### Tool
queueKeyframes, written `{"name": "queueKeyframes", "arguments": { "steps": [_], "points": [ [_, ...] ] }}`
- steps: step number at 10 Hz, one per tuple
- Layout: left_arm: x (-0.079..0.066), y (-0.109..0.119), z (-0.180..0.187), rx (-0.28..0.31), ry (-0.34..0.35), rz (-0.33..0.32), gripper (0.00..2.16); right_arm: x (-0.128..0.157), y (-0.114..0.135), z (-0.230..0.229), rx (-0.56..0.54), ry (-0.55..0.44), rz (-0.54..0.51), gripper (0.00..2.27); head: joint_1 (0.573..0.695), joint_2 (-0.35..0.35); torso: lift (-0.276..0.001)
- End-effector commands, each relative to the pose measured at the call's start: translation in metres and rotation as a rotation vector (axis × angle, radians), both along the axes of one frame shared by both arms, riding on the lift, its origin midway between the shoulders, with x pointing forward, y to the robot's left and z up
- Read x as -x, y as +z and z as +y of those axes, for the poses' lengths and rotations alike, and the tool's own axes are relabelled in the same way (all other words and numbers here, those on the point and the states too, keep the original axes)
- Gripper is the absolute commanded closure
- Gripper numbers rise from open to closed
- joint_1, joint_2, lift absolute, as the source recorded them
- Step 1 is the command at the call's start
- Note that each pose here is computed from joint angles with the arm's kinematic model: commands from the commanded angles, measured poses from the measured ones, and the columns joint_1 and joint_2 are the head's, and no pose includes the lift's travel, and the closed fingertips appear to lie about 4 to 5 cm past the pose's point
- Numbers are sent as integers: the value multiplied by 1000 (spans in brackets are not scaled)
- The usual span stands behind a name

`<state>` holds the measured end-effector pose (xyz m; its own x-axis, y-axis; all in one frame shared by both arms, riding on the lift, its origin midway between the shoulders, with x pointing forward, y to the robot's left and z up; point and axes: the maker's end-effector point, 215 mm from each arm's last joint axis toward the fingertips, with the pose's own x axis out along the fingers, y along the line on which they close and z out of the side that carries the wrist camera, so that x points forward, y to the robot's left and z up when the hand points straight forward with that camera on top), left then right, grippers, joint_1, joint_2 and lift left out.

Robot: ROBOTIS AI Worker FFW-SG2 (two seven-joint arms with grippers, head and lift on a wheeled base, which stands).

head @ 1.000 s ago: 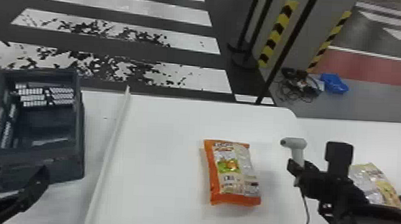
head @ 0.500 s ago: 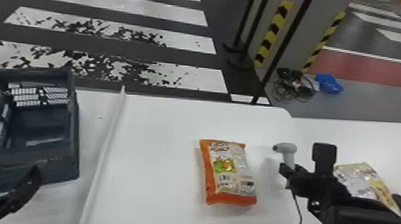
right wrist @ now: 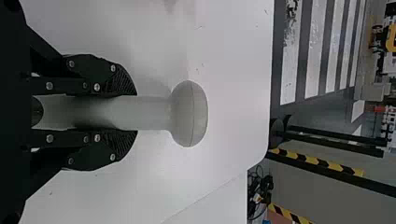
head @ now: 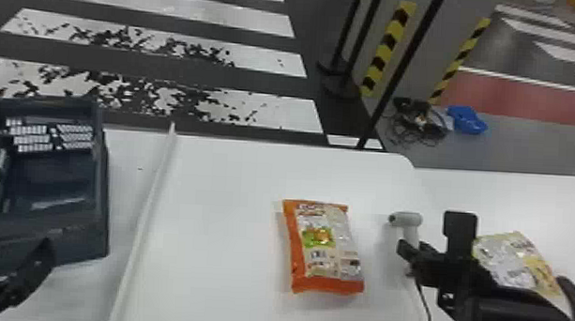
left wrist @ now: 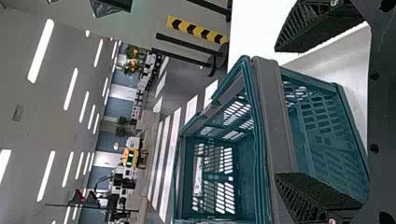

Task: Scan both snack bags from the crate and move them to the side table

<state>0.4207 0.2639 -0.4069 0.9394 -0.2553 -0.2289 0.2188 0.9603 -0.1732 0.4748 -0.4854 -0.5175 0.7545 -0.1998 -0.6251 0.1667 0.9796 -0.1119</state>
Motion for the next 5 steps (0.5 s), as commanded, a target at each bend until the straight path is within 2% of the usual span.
{"name": "queueKeyframes", "arguments": {
  "steps": [1,5],
  "points": [
    [0,1,0,-1,-2,-1,39,1,-2,-2,-3,-4,1,2236,695,-271,-99],
    [0,0,0,-2,-2,1,39,4,-6,-3,-11,-11,6,2192,695,-276,-99]
  ]
}}
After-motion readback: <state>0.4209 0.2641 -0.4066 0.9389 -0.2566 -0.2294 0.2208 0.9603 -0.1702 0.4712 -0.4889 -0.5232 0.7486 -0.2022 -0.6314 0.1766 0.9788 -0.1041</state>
